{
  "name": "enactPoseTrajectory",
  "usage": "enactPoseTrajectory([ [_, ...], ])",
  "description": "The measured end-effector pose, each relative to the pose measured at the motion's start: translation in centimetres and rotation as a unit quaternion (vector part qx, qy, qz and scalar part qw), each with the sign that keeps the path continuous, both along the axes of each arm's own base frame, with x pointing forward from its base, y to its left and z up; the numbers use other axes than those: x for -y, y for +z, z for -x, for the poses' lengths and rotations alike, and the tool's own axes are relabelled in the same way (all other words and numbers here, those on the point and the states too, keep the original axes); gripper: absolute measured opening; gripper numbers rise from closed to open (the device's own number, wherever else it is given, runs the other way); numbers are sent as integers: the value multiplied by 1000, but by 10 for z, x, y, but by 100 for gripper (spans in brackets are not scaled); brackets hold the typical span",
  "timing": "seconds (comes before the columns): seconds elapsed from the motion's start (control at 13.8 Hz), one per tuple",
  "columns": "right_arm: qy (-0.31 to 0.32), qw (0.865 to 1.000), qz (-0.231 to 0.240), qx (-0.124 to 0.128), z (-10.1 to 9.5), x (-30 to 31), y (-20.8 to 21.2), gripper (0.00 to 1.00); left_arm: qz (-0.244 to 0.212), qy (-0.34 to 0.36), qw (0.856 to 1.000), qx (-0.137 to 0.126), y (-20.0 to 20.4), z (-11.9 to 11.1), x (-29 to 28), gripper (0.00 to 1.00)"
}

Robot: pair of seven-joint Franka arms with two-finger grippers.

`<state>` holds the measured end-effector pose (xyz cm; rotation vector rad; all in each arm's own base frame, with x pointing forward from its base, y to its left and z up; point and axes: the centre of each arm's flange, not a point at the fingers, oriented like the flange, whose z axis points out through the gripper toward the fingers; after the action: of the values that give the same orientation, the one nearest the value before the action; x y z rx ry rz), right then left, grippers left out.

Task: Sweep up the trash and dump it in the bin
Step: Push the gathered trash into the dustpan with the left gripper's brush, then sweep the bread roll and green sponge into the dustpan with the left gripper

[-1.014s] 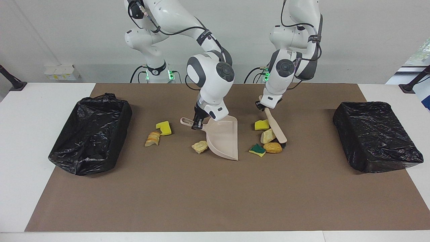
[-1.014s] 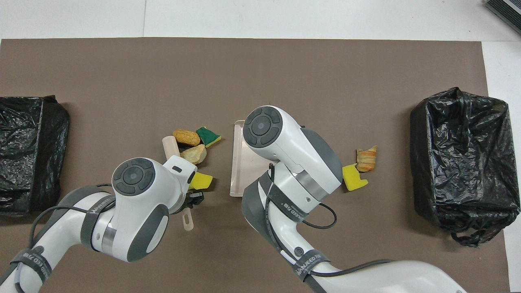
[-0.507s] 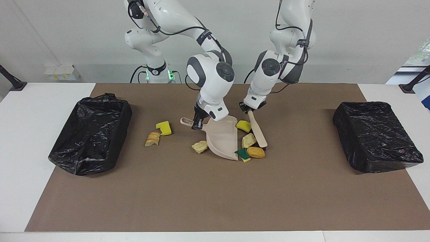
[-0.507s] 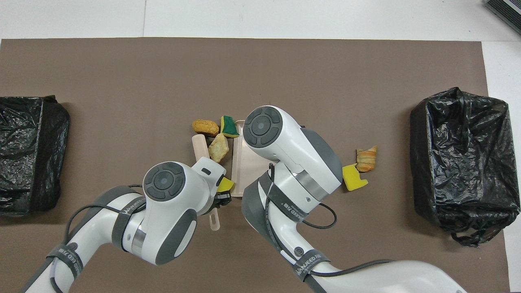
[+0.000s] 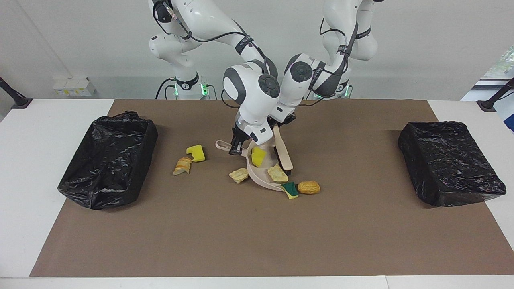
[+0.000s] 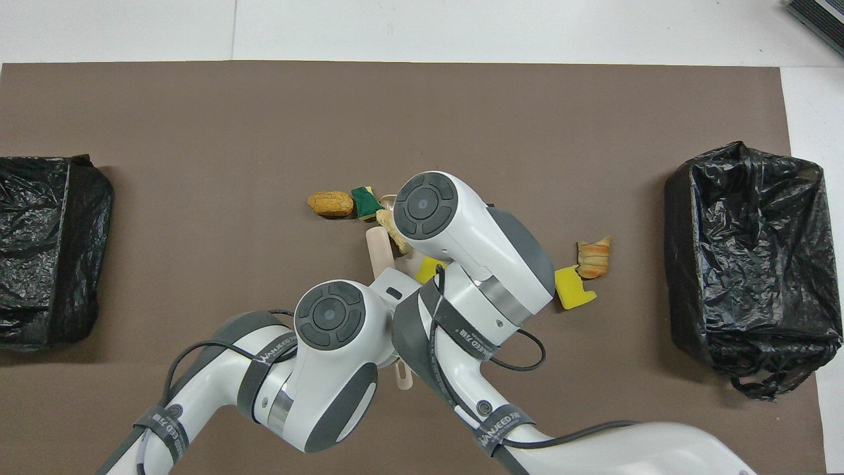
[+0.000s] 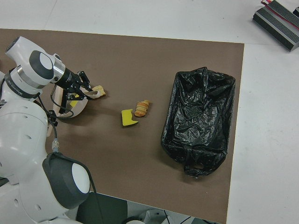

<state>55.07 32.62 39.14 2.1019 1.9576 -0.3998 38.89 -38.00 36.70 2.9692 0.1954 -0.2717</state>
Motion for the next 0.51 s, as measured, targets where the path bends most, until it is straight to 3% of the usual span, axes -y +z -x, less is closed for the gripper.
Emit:
enactPoseTrajectory([
  [0.22,0,1000,0,0,0,0,0,31,1,12,1000,-4,22,-18,-15,27],
  [0.51,0,1000,0,0,0,0,0,31,-9,-20,999,29,42,-65,-84,27],
])
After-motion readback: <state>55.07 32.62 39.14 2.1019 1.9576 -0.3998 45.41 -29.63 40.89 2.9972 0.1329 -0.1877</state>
